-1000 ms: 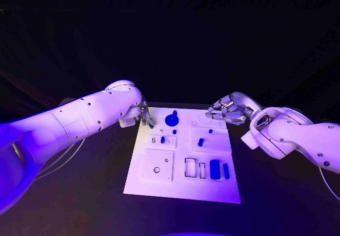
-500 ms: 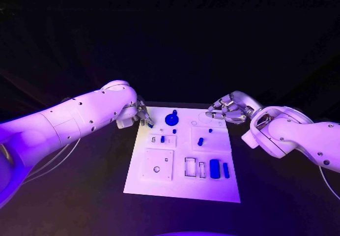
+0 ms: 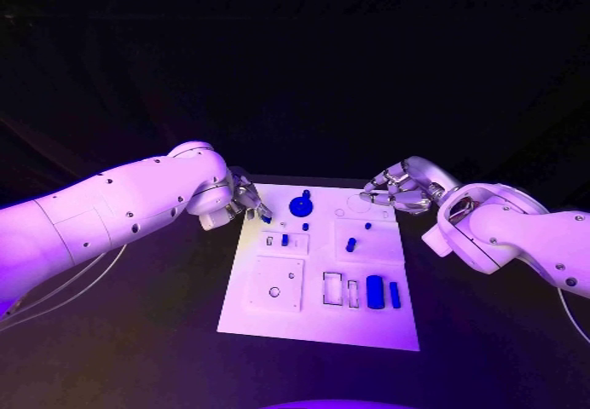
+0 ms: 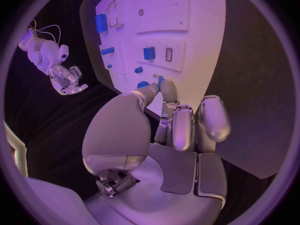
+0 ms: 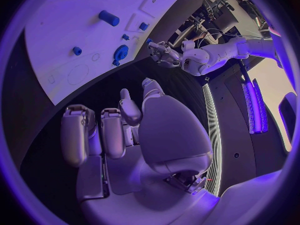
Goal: Assemble the parts on the task board
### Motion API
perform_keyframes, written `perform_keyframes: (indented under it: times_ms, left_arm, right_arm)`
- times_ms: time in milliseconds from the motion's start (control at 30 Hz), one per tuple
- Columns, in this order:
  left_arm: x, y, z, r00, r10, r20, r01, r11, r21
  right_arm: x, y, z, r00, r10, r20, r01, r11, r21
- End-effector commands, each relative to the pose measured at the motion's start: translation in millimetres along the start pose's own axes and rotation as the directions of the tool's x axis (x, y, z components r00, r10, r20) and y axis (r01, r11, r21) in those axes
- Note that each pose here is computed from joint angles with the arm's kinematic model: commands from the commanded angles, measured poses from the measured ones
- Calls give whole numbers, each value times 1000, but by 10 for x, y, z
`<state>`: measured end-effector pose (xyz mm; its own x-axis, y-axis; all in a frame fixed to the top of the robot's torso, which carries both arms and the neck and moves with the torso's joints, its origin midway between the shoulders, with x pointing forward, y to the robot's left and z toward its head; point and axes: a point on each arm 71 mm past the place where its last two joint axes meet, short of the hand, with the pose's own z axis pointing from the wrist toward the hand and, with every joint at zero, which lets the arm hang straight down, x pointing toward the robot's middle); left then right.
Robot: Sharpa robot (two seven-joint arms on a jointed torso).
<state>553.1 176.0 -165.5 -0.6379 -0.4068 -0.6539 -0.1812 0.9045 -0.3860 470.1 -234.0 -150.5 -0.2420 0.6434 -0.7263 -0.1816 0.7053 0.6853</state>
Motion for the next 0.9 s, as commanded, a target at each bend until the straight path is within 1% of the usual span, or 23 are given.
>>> perform_keyframes:
  times_ms: [33,133,200,267,367,500,667,900]
  left_arm:
    - [42,17,-24,997,-65,47,65,998,17]
    - [111,56,-47,996,-67,67,65,998,27]
    - [145,67,-55,995,-63,75,61,998,33]
    - [199,79,-65,995,-63,83,60,997,42]
    - [284,108,-65,994,-68,87,64,997,48]
    - [357,131,-56,994,-58,91,54,997,47]
    - [425,141,-50,996,-22,91,18,999,44]
    - [469,144,-58,996,31,84,-34,999,35]
  right_arm:
    - [10,6,-5,1000,-3,-12,3,1000,-10]
    - [8,4,-9,1000,-3,-11,3,1000,-9]
    - [7,4,-10,1000,-3,-11,3,1000,-9]
    - [7,4,-12,1000,-2,-12,2,1000,-8]
    - [8,5,-13,1000,0,-13,0,1000,-8]
    - [8,4,-14,1000,1,-13,-1,1000,-8]
    - [7,2,-16,1000,1,-13,-1,1000,-8]
    - [7,2,-19,1000,1,-14,-1,1000,-8]
